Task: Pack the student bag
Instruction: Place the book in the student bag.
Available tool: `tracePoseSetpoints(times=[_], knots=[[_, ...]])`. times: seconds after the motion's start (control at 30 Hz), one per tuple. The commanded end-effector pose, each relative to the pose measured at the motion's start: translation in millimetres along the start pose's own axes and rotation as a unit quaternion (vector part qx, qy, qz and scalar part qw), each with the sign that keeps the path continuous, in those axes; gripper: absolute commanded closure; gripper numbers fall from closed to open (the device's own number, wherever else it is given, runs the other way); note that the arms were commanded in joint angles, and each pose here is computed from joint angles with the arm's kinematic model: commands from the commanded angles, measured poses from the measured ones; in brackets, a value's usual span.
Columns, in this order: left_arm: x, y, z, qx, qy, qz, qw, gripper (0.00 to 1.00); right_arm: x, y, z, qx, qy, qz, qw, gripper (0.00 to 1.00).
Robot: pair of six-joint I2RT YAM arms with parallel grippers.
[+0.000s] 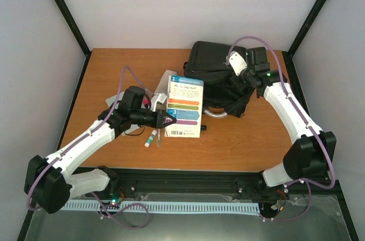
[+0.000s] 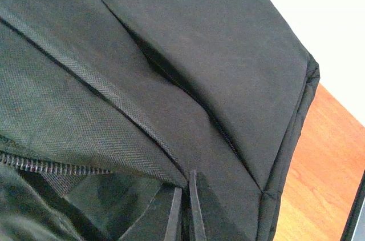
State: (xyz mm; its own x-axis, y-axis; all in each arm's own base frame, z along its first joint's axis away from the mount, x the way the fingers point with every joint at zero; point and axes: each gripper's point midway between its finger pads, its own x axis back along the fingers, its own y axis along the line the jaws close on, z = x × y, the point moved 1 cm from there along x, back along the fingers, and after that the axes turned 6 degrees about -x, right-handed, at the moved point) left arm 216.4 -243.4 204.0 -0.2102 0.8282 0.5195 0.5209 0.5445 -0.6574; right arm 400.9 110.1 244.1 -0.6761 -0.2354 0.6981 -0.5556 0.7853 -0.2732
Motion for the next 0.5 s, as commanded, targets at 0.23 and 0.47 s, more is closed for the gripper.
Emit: tracePoseSetpoints(times=[0.23, 0.47], knots=[[-27, -59, -6, -0.014, 0.042, 0.148, 0.988, 0.99, 23, 3, 0, -0.064, -0.039, 0.016, 0.997, 0.97], [-58, -86, -21, -0.017, 0.059, 0.213, 0.975, 0.99, 32, 10, 5, -0.070, -0.053, 0.006, 0.996, 0.97]])
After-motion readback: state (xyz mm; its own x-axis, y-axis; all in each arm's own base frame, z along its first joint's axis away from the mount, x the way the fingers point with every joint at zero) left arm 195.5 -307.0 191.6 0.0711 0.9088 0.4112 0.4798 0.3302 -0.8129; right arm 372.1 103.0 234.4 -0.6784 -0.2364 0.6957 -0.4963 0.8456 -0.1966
